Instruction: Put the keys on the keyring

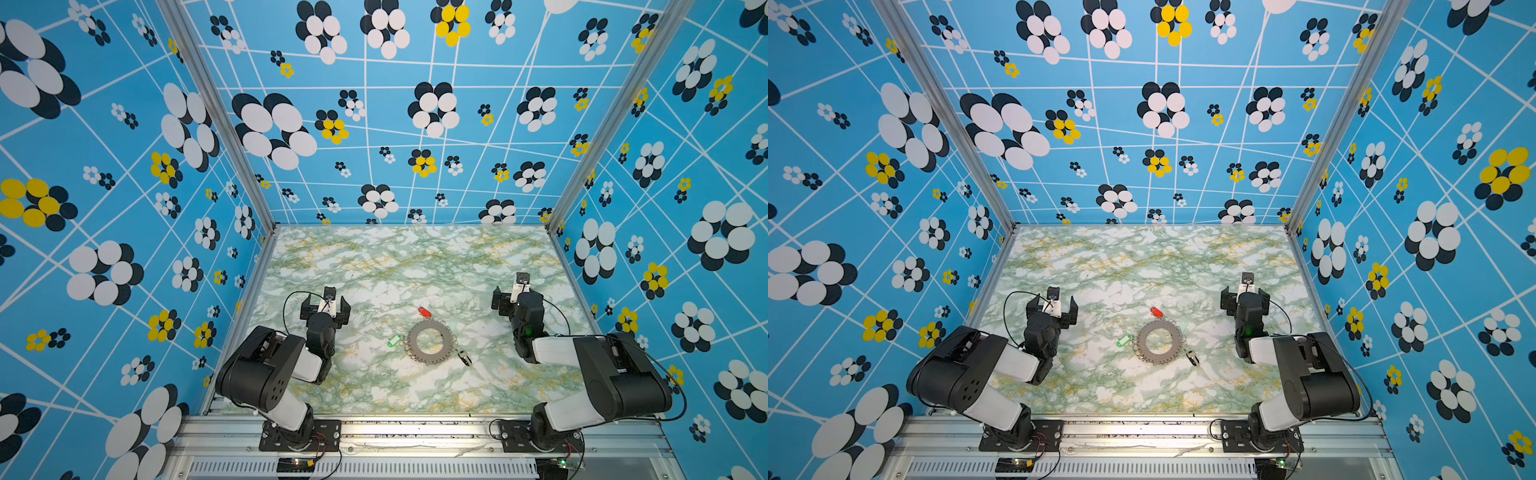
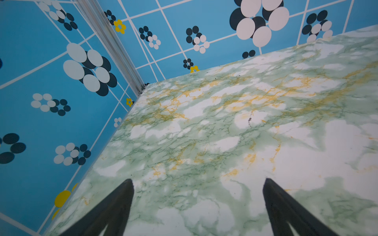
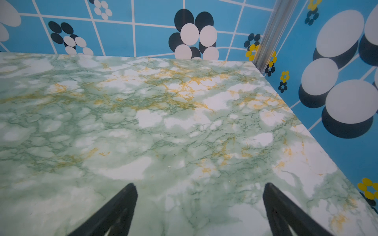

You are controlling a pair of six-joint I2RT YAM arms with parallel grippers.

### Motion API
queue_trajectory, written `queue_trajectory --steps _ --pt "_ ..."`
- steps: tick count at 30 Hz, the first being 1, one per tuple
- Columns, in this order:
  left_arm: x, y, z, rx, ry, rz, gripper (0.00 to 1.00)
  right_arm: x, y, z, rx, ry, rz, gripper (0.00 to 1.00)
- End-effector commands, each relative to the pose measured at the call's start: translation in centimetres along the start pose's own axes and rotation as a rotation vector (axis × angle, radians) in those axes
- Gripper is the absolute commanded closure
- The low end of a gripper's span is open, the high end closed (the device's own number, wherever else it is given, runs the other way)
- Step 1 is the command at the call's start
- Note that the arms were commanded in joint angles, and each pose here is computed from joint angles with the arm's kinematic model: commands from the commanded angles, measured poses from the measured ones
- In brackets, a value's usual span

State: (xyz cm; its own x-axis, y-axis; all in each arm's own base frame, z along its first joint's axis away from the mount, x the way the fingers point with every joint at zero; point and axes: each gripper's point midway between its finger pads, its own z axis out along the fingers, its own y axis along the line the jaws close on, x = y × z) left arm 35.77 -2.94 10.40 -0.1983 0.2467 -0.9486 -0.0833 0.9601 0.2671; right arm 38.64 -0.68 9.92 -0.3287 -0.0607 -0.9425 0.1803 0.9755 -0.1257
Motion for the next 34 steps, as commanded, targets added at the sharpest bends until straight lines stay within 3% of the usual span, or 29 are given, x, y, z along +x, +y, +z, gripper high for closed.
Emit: queue_trajectory --steps 1,8,34 --pt "-2.0 1.0 0.0 -0.014 -0.088 -0.07 0.0 -0.3 -0.1 0.0 0.003 -0.071 0.023 0.01" --pt "-0.9 2.0 0.4 -0.007 -0.065 -0.143 0.01 -0.2 -0.1 0.1 0.002 -0.057 0.026 0.01" --pt "-0.5 1.7 1.0 0.003 -0.052 -0.137 0.01 -0.2 -1.2 0.2 0.066 -0.052 0.042 0.01"
